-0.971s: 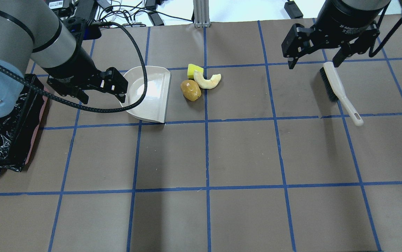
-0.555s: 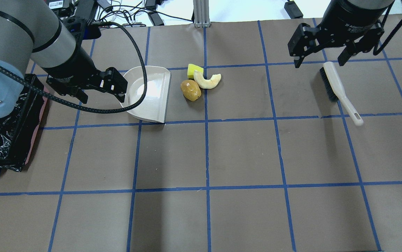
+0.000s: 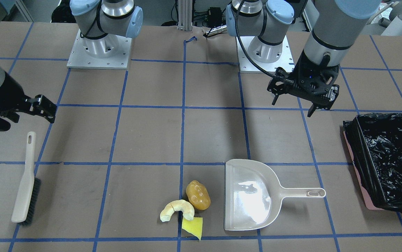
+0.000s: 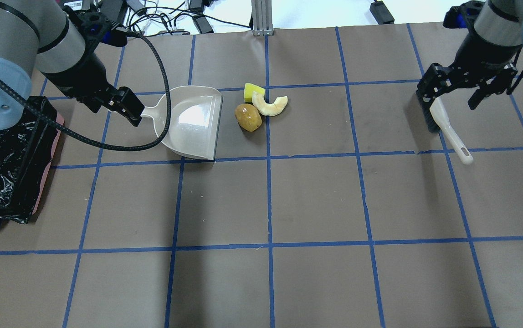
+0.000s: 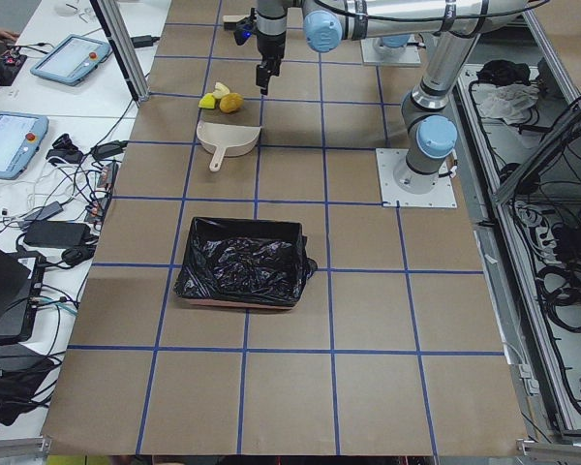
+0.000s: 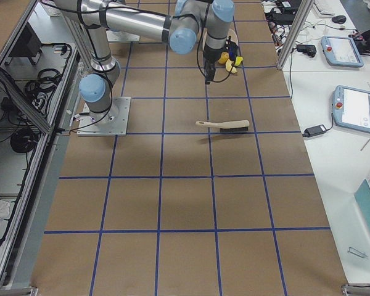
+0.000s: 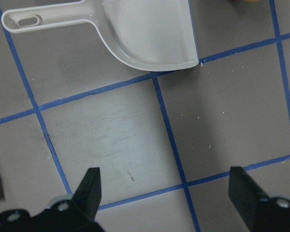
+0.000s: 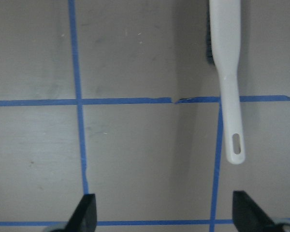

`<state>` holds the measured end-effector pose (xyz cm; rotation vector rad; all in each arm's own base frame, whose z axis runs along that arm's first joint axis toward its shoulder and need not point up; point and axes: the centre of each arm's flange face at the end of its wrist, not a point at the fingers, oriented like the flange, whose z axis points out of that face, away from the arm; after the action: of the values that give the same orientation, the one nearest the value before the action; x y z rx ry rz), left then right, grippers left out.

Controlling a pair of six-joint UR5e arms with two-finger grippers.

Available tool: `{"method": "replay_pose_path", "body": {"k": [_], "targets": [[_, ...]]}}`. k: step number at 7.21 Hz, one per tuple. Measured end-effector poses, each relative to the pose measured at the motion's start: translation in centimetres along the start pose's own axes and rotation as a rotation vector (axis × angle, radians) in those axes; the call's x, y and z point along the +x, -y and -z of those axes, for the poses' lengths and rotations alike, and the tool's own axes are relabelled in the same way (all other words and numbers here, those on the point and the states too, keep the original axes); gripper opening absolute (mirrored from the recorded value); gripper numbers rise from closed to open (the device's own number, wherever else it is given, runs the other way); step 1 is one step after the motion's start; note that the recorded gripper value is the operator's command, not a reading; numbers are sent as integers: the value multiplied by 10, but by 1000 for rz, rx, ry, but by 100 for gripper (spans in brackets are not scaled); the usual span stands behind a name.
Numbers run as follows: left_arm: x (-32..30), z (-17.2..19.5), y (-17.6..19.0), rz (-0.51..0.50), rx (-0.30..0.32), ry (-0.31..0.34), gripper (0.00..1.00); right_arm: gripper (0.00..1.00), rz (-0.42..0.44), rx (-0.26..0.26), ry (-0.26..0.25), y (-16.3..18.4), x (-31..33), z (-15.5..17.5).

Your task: Sweep and dump trash into bin

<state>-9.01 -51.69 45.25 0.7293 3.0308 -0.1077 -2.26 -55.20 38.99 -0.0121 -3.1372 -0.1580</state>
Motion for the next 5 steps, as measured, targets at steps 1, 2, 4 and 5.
{"method": "replay_pose_path", "body": {"k": [1,2,4,5], "targets": [[-18,-9,15,-136,7,4,98,100,2,-23,-7,14,36,-34],[-32,-18,32,-256,10,5,98,100,6,-46,-5,23,65,-62],[-56,-53,66,-503,3,-5,95,98,9,-102,-5,32,88,-106],[-67,-80,84,-643,6,-6,94,93,23,-139,-13,33,92,-129]]}}
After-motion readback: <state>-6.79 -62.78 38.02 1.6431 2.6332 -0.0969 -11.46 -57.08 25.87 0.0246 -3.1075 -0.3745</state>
